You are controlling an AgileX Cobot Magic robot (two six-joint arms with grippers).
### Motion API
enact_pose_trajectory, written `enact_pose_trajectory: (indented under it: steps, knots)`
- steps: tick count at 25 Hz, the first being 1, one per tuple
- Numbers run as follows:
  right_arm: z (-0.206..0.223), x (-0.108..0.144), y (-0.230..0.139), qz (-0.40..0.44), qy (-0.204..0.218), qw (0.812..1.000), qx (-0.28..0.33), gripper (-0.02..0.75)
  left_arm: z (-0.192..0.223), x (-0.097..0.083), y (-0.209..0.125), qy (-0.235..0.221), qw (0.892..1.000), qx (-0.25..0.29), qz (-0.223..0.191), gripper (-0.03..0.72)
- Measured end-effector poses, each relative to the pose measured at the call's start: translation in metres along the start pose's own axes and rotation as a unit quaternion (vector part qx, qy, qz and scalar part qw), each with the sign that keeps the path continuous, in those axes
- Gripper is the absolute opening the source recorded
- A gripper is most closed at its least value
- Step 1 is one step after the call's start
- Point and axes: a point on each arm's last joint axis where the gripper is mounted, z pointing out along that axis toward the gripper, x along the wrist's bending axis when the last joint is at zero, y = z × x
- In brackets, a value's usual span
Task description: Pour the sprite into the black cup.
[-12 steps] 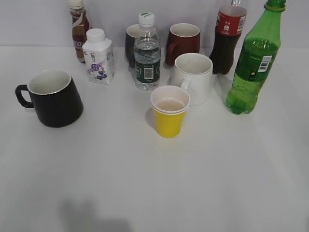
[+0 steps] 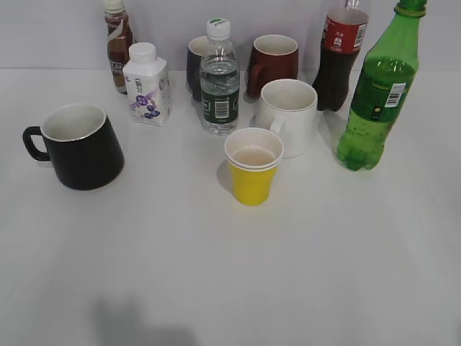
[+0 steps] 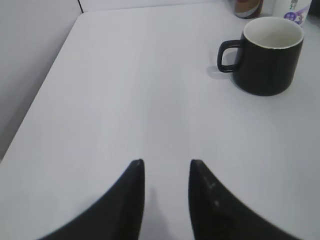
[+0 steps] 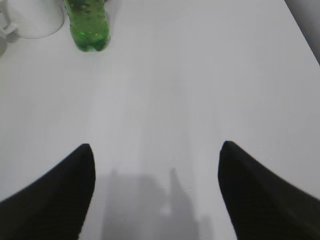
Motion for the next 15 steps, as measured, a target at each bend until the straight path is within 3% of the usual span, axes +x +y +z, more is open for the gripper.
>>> enact_pose_trajectory:
  steps: [15]
  knots:
    - [0.0000,0.0000,0.0000,0.000,0.000,1.000,0.000,0.575,0.0000,0.0000,0.0000,0.000,1.000,0.000,0.000,0.239]
